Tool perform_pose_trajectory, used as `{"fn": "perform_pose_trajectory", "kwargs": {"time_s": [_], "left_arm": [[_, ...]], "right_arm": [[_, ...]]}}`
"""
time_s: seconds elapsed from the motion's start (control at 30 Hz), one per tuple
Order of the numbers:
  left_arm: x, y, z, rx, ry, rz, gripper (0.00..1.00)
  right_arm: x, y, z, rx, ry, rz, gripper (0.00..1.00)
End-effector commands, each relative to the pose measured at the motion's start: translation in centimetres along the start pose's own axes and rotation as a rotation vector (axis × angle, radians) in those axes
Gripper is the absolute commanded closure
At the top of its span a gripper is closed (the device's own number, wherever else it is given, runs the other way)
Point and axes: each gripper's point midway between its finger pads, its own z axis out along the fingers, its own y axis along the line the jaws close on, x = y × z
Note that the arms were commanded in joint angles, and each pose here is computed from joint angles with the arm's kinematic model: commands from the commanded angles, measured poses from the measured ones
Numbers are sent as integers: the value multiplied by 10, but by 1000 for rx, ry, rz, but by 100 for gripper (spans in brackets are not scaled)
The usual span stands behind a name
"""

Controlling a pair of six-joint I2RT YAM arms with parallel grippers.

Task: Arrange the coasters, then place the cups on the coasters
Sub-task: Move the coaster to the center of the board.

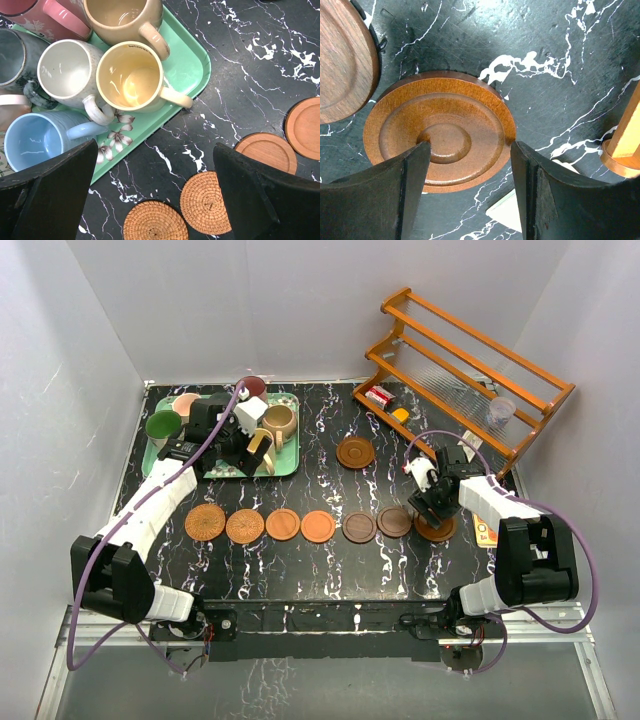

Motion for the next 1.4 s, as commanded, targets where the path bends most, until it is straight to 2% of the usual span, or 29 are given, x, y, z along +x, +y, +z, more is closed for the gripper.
{"fn": "perform_pose_trajectory", "kwargs": {"time_s": [0.0, 1.1, 1.37], "left_arm": [[-11, 0, -13, 0, -49, 1, 1], [-4, -2, -13, 5, -44, 20, 1], [-3, 0, -14, 2, -43, 19, 1]], "right_arm": [[4, 21, 1, -80, 12, 21, 36], [-5, 29, 1, -111, -6, 21, 35], [-4, -3, 10, 55, 50, 67, 35]]}}
